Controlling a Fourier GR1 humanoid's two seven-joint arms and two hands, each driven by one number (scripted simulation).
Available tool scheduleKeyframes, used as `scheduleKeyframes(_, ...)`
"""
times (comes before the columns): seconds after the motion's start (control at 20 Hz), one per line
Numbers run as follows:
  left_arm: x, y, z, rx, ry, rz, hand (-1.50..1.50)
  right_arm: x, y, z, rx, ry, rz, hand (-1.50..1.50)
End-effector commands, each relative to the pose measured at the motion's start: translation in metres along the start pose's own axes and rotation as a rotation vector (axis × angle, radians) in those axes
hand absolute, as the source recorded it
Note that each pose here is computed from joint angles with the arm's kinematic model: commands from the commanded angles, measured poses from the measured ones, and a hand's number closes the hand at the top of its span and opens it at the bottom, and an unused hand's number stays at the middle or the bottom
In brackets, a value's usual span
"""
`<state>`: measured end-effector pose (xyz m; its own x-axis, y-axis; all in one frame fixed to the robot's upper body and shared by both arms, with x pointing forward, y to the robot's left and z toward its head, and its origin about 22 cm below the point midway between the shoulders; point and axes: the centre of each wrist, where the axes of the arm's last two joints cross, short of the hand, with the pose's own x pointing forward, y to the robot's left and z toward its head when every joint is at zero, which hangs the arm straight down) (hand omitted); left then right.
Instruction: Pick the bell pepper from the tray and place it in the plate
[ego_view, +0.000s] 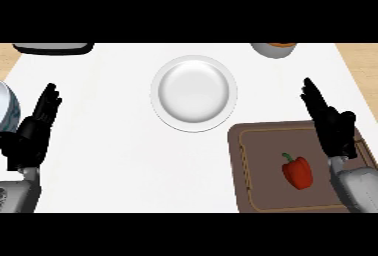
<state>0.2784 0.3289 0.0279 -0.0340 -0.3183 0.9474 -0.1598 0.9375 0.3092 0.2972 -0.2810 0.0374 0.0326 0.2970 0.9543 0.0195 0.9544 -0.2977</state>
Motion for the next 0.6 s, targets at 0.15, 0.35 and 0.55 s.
scheduleKeyframes(0.15, 0.044, -0.007, -0.019, -0.117, -0.158, 0.042, 0.00, 0.050, 0.098, 0.015, 0.501, -0.303, -0.048, 1.50)
scheduleKeyframes(0.35, 0.050, -0.021, -0.024, -0.169, -0.145, 0.068, 0.00, 0.051, 0.042, -0.002, 0.414, -0.362, 0.695, 1.50)
scheduleKeyframes(0.55, 0.078, -0.019, -0.020, -0.188, -0.167, 0.098, 0.00, -0.023, 0.134, 0.074, 0.353, -0.314, 0.365, -1.50)
